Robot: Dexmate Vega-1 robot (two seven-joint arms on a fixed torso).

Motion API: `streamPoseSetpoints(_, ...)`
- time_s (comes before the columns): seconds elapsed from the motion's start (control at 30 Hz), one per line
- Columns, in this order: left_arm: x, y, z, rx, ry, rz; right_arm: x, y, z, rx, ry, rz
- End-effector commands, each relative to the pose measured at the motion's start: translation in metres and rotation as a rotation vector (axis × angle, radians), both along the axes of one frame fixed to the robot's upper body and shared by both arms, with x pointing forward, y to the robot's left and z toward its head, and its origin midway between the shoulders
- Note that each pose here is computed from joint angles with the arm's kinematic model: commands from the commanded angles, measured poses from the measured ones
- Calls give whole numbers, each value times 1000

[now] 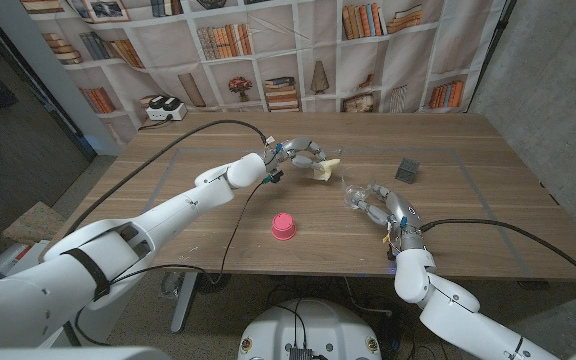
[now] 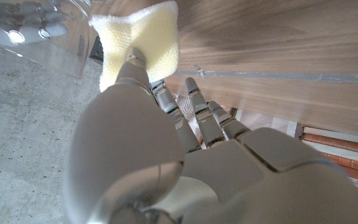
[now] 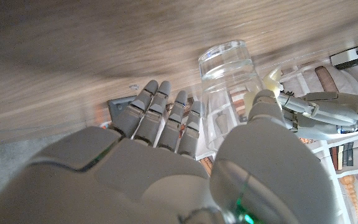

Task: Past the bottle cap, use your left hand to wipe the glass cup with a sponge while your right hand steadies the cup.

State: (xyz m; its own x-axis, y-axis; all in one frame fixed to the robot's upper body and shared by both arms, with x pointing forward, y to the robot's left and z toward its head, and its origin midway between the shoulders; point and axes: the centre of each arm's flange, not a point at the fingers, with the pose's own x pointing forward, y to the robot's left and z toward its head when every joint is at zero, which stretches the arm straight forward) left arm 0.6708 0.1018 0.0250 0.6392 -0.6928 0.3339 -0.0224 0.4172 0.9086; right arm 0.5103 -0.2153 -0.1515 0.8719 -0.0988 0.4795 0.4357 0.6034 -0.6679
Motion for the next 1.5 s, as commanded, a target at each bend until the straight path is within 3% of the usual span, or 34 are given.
streamPoseSetpoints(0.03, -1, 7, 2, -22, -14, 0, -12, -3, 6, -11, -18, -10)
streamPoseSetpoints(0.23, 1, 9, 4, -33, -13, 1, -16, -7, 9, -12, -20, -18)
streamPoseSetpoints(0.53, 5, 11, 5, -29, -6, 8, -13, -14, 5, 16, 28, -10)
streamPoseSetpoints(1.0, 6, 11, 6, -27, -12, 7, -23, -21, 10, 62, -21, 6)
streamPoseSetpoints(1.5, 4, 21, 10, -47, -28, 21, -32, -27, 25, 99, -110, 2)
